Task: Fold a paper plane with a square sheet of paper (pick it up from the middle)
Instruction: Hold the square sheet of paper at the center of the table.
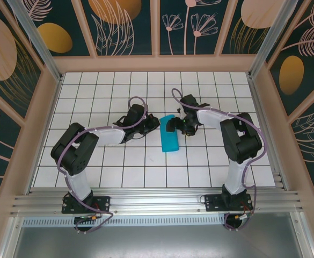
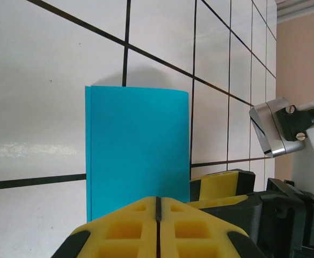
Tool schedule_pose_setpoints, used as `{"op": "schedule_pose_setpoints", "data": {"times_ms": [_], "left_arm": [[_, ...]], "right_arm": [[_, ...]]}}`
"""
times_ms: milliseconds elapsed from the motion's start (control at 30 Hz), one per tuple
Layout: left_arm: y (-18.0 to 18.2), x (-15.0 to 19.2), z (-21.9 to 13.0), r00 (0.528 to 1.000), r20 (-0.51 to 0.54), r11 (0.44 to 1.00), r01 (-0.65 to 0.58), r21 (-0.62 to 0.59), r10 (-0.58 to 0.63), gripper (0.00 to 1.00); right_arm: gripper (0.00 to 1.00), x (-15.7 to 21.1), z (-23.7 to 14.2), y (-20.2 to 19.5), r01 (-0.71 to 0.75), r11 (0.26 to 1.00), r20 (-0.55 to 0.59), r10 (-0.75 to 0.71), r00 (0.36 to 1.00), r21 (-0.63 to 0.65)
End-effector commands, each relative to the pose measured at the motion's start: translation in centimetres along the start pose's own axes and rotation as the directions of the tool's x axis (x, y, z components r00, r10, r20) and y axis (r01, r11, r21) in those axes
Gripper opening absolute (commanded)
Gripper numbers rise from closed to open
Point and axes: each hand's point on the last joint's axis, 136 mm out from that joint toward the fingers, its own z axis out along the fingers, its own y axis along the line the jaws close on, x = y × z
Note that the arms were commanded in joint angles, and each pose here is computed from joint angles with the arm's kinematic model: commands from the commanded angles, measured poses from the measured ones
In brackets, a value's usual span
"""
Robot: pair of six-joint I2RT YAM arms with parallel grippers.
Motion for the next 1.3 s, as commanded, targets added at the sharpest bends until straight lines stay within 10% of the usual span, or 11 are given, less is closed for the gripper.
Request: {"op": "schedule_pose_setpoints", "data": {"times_ms": [0, 1267], "left_arm": [[0.3, 0.0, -0.1, 1.000, 0.004, 1.000, -0.011, -0.013, 0.011, 0.09], [0.3, 0.7, 0.6, 0.999, -0.039, 1.000, -0.014, -0.007, 0.014, 0.07]], "right_arm": [[0.86, 2.9, 3.7, -4.1, -0.004, 0.990, -0.102, 0.018, 0.995, 0.142], [0.81, 3.8, 4.8, -6.3, 0.010, 0.969, -0.150, 0.028, 0.988, 0.247]]}}
